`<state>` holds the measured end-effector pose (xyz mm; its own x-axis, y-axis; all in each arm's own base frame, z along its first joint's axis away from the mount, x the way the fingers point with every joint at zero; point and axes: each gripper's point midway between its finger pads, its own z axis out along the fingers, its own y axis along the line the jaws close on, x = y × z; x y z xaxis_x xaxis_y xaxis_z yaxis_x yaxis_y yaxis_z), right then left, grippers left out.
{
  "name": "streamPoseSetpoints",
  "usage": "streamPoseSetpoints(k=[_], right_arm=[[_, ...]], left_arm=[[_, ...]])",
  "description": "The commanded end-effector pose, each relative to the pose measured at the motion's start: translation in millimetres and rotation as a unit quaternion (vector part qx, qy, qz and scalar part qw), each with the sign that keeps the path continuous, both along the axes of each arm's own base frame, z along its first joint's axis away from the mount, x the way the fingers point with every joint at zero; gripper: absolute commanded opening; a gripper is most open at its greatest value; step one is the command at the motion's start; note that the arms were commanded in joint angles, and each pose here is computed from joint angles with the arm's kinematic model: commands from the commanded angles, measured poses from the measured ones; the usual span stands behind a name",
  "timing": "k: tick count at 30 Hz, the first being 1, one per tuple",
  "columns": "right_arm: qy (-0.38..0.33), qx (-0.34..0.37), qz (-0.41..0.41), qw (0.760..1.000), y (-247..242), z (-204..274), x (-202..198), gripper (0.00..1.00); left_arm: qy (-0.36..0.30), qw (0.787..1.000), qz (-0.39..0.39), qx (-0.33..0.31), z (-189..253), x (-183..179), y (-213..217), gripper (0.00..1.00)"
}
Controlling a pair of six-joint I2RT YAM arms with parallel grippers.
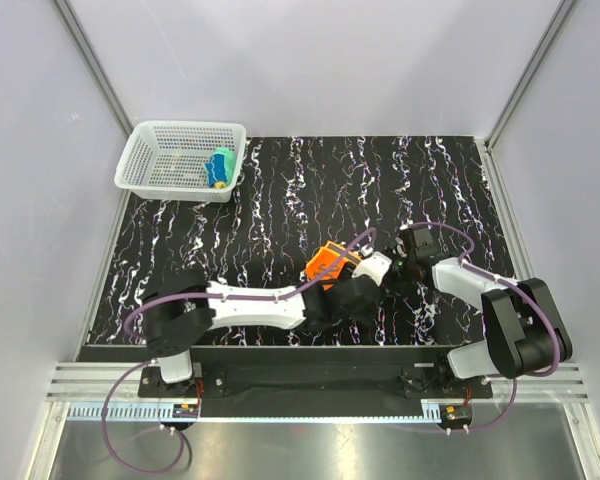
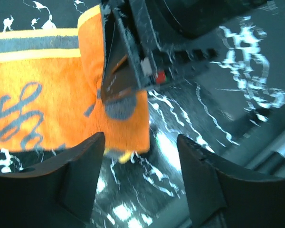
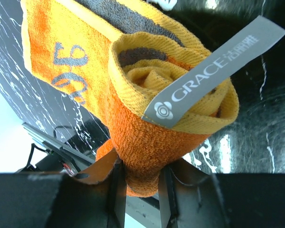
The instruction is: Roll the towels
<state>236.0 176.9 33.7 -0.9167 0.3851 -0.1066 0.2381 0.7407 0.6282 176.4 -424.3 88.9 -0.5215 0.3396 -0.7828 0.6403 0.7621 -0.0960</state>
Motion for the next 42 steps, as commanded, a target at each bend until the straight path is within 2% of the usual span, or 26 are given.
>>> streamPoseSetpoints(k=[1,7,10,14,15,17,18,20,21,22,23,27,35,39,41,42], right_arm=[[0.008,-0.014,0.010,1.000,1.7,2.5,-1.6,0.27],[0.013,-0.014,0.016,1.000,2.4,7.0,-6.1,0.27],[0.016,-0.010,0.020,1.000,3.8,8.4,-9.6,0.27],[0.022,-0.003,0.021,1.000,5.0,9.6,-13.6,0.27],[0.023,-0.001,0.022,0.999,5.6,10.3,-14.7,0.27],[0.023,0.001,0.023,0.999,5.5,11.5,-16.5,0.27],[0.023,0.001,0.024,0.999,5.3,12.3,-17.7,0.27],[0.024,-0.001,0.021,0.999,3.9,12.1,-19.4,0.30],[0.022,-0.009,0.017,1.000,1.5,11.2,-18.4,0.36],[0.022,-0.016,0.016,1.000,-0.7,12.5,-18.7,0.48],[0.019,-0.036,0.005,0.999,-6.9,10.6,-15.7,0.70],[-0.004,-0.100,-0.015,0.995,-27.1,24.3,-0.2,0.91],[-0.047,-0.111,-0.093,0.988,-89.6,76.7,48.6,0.95],[-0.071,-0.109,-0.104,0.986,-99.0,93.1,47.8,0.95],[-0.079,-0.082,-0.098,0.989,-90.7,97.0,44.8,0.95],[-0.082,-0.069,-0.091,0.990,-85.4,94.4,36.6,0.94]], left_arm=[[-0.046,0.999,0.014,0.010,8.0,15.8,-14.7,0.69],[-0.054,0.996,0.028,0.059,-18.1,24.0,-16.8,0.68],[-0.054,0.995,0.022,0.076,-31.8,24.2,-16.5,0.64],[-0.050,0.995,0.017,0.088,-45.0,22.7,-15.0,0.37],[-0.049,0.994,0.018,0.092,-48.1,22.1,-12.2,0.23],[-0.050,0.995,0.020,0.088,-46.7,22.2,-10.8,0.10],[-0.049,0.995,0.017,0.090,-48.2,20.6,-9.3,0.06],[-0.048,0.995,0.014,0.089,-48.4,20.4,-8.2,0.04],[-0.047,0.995,0.010,0.087,-46.4,19.3,-8.8,0.01],[-0.044,0.995,0.008,0.087,-46.4,17.6,-8.4,0.01],[-0.043,0.996,0.007,0.082,-42.3,17.4,-8.8,0.00],[-0.024,0.998,0.000,0.066,-34.2,11.5,-9.3,0.00],[0.001,0.998,-0.001,0.059,-29.4,4.6,-0.8,0.00],[0.063,0.998,0.009,0.018,-30.0,4.1,0.5,0.00],[0.090,0.996,0.018,0.003,-29.6,7.2,3.8,0.00],[0.125,0.992,0.022,-0.012,-35.4,7.6,9.1,0.00]])
